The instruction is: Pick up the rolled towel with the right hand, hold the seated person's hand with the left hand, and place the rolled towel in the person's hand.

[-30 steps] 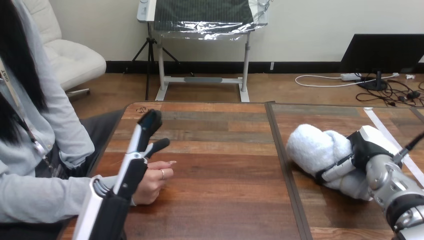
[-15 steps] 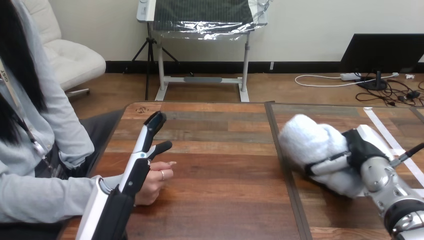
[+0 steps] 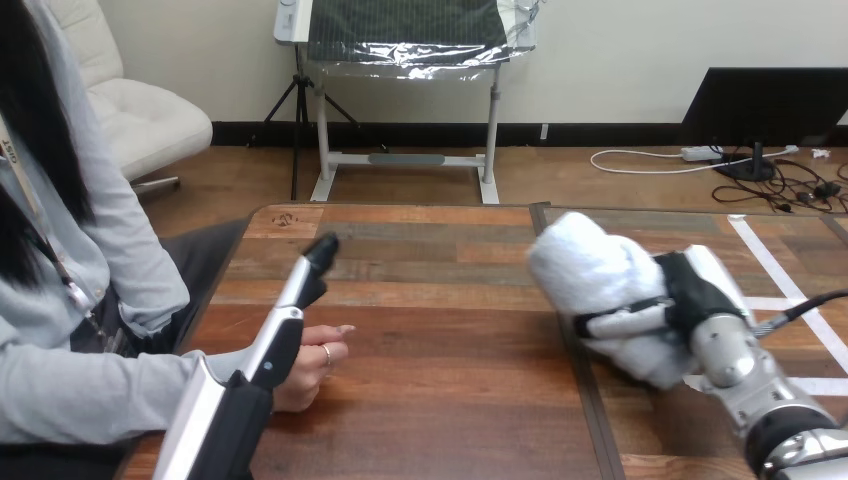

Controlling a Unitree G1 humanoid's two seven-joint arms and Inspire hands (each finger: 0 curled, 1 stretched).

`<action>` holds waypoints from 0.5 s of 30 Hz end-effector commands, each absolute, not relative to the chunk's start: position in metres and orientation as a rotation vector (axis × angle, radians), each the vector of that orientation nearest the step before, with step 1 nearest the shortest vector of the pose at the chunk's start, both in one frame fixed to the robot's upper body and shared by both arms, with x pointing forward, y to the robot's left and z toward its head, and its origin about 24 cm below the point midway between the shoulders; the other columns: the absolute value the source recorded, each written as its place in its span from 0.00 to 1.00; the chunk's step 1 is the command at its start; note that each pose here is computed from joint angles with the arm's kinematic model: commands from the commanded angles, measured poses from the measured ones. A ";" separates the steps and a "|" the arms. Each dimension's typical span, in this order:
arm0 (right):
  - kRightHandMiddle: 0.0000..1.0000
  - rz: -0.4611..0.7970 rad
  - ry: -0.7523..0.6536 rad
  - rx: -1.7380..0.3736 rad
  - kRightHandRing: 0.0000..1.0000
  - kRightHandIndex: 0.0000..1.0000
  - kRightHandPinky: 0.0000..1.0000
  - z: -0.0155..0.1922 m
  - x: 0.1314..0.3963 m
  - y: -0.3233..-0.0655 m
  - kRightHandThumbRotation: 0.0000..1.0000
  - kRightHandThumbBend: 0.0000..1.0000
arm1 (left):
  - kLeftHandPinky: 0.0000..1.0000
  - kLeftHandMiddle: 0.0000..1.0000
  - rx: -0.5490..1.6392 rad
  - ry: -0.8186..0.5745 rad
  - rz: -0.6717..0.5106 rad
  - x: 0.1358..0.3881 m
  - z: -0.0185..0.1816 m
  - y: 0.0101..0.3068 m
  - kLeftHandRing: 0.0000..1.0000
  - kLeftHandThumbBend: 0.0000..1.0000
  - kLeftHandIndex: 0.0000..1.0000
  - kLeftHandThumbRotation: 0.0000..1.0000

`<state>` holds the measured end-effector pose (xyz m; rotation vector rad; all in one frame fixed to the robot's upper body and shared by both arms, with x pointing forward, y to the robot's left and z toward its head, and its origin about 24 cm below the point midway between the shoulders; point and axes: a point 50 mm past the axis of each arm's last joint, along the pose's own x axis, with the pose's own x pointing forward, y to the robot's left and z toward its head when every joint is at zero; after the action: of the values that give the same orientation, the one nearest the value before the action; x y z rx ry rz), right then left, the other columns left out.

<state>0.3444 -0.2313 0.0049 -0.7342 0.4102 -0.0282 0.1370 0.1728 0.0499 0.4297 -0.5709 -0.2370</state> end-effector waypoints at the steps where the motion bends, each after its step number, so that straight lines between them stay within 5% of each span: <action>1: 0.52 -0.037 0.260 -0.660 0.48 0.51 0.43 0.032 0.364 -0.215 0.00 0.84 | 0.94 0.95 0.478 -0.628 -0.214 0.144 0.062 0.173 0.93 1.00 0.95 0.63; 15: 0.51 0.000 0.168 -0.605 0.41 0.52 0.35 0.040 0.368 -0.200 0.00 0.83 | 0.92 0.93 0.598 -0.576 -0.180 0.148 0.058 0.175 0.92 1.00 0.93 0.53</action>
<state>0.3473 -0.2088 0.0042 -0.6423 0.3395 0.0125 0.1395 0.1741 0.0434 0.5409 -0.5026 -0.2218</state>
